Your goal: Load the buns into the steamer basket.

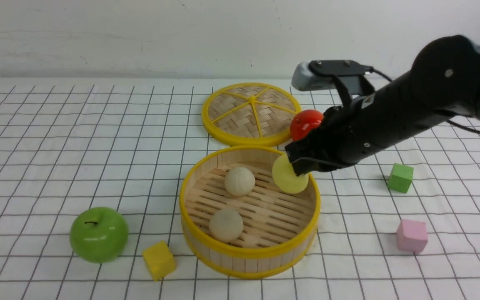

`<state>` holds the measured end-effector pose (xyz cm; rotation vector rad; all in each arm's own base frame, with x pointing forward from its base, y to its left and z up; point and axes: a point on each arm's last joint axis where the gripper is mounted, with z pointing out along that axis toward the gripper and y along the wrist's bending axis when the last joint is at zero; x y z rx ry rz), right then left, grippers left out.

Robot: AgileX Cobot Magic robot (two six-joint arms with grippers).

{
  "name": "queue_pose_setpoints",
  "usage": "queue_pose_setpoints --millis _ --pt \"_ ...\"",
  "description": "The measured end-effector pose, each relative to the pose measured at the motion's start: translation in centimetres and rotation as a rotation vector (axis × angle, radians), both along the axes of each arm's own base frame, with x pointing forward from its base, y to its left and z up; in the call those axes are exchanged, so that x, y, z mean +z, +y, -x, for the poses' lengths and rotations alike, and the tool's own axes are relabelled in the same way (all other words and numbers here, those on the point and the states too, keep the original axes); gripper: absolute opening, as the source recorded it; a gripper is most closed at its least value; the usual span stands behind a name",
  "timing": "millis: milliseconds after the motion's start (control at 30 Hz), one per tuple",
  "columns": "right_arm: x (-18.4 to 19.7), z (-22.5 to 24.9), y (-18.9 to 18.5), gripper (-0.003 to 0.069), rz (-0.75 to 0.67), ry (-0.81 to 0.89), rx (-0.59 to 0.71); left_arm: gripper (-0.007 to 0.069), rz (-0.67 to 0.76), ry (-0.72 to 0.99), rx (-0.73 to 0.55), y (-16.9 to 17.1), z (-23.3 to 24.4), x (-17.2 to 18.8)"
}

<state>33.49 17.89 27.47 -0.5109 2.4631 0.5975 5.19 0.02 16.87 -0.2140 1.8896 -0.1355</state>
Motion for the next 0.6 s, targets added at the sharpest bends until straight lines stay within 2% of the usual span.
queue_pose_setpoints --millis 167,300,400,433,600 --pt "-3.2 -1.5 0.5 0.0044 0.021 0.034 -0.019 0.0062 0.0 0.0 0.0 0.0 0.0 0.0" --pt "-5.0 -2.4 0.7 0.0151 0.032 0.045 -0.04 0.0065 0.0 0.0 0.0 0.0 0.0 0.0" --pt "-5.1 -2.5 0.8 0.0221 0.028 0.038 -0.045 0.0065 0.0 0.0 0.0 0.0 0.0 0.0" --pt "-4.9 -2.4 0.8 0.0267 0.024 0.036 -0.046 0.0065 0.0 0.0 0.0 0.0 0.0 0.0" --pt "-2.6 -1.3 0.5 0.0344 0.008 0.027 -0.02 0.0065 0.0 0.0 0.0 0.0 0.0 0.0"
